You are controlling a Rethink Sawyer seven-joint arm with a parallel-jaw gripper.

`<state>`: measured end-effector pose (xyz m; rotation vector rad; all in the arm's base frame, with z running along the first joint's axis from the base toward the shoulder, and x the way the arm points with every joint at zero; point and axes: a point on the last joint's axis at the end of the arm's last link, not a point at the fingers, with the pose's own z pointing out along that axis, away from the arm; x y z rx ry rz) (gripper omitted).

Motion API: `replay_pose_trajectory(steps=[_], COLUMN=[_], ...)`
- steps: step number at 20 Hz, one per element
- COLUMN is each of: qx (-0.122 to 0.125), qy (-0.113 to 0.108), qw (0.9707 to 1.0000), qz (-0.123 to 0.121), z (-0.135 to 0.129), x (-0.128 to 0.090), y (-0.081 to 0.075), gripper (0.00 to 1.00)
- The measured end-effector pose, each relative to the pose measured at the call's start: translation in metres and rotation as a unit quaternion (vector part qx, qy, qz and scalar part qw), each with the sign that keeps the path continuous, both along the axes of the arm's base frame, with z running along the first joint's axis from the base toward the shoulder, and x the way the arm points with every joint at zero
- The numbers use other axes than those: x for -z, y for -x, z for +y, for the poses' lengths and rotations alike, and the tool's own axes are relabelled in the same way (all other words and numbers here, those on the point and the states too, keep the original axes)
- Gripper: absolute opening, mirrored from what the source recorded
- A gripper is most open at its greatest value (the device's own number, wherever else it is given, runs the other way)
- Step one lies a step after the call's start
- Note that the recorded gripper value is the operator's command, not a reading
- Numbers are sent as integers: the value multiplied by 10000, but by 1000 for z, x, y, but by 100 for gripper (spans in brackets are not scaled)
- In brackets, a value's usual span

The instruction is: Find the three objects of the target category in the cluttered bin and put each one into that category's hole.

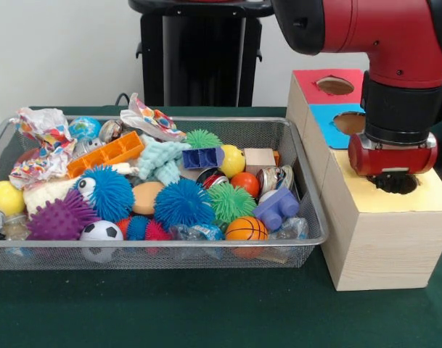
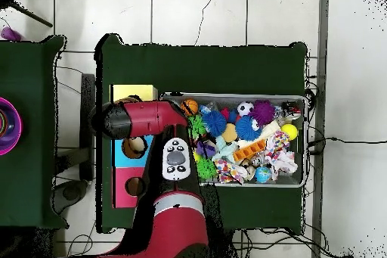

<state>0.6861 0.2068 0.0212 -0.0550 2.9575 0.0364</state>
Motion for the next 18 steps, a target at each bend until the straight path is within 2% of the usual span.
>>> replay_pose_trajectory(steps=[5, 9, 11, 13, 18], qx=[-46, -112, -130, -151, -214], qy=[13, 79, 165, 277, 347], qw=[9999, 9994, 9988, 9974, 9938], qz=[99, 320, 438, 655, 1030], z=[5, 11, 11, 12, 23], x=[-9, -32, -55, -92, -149], y=[6, 13, 14, 18, 30], gripper=[0, 0, 0, 0, 0])
